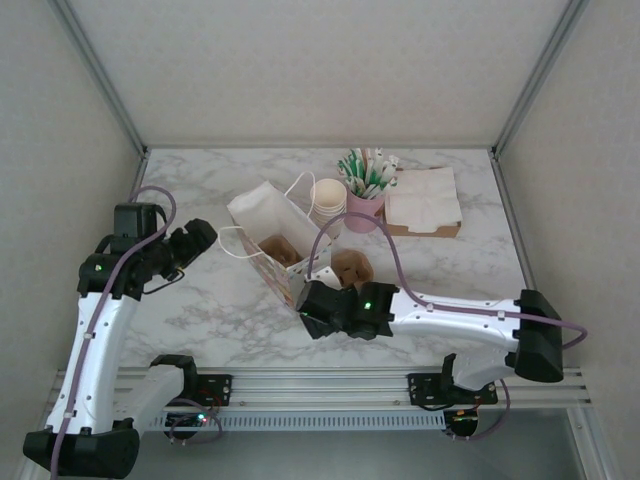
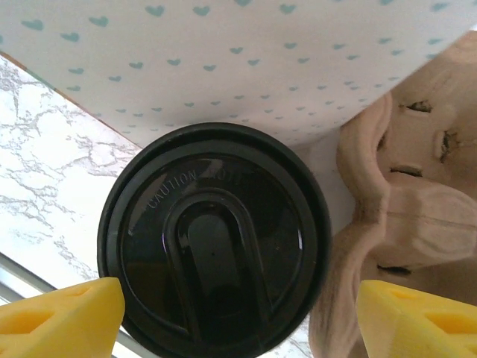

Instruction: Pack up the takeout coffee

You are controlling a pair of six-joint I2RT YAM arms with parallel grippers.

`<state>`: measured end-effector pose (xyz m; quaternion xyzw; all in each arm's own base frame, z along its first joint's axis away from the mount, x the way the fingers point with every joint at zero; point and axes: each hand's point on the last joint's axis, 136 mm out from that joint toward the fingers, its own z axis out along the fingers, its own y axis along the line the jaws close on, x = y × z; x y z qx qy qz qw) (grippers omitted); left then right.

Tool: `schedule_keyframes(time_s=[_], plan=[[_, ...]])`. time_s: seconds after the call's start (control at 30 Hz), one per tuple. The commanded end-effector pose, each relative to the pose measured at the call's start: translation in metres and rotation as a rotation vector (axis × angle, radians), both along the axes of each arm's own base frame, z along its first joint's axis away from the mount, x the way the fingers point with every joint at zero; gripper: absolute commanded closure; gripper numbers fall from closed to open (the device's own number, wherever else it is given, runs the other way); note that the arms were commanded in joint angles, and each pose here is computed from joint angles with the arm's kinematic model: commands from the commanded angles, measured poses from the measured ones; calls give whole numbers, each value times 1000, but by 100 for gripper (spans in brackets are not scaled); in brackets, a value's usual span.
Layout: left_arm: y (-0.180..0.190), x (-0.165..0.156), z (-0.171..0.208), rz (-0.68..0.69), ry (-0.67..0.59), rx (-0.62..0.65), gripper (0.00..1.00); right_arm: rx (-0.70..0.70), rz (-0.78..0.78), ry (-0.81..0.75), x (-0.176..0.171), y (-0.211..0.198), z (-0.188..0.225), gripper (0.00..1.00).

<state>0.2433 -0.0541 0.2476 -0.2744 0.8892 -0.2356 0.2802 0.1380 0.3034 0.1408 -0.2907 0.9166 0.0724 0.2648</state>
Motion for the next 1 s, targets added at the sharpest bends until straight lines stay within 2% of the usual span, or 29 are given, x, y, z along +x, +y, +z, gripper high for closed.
schedule_keyframes(time_s=[0.0, 0.4, 0.97], plan=[[2, -1, -2, 14, -2, -4, 16, 26, -8, -21, 3, 12, 7, 17], [1, -1, -3, 12, 3, -4, 16, 38, -12, -32, 4, 15, 14, 18], [2, -6, -2, 13, 2, -1, 16, -52, -19, 29, -3, 10, -15, 28]])
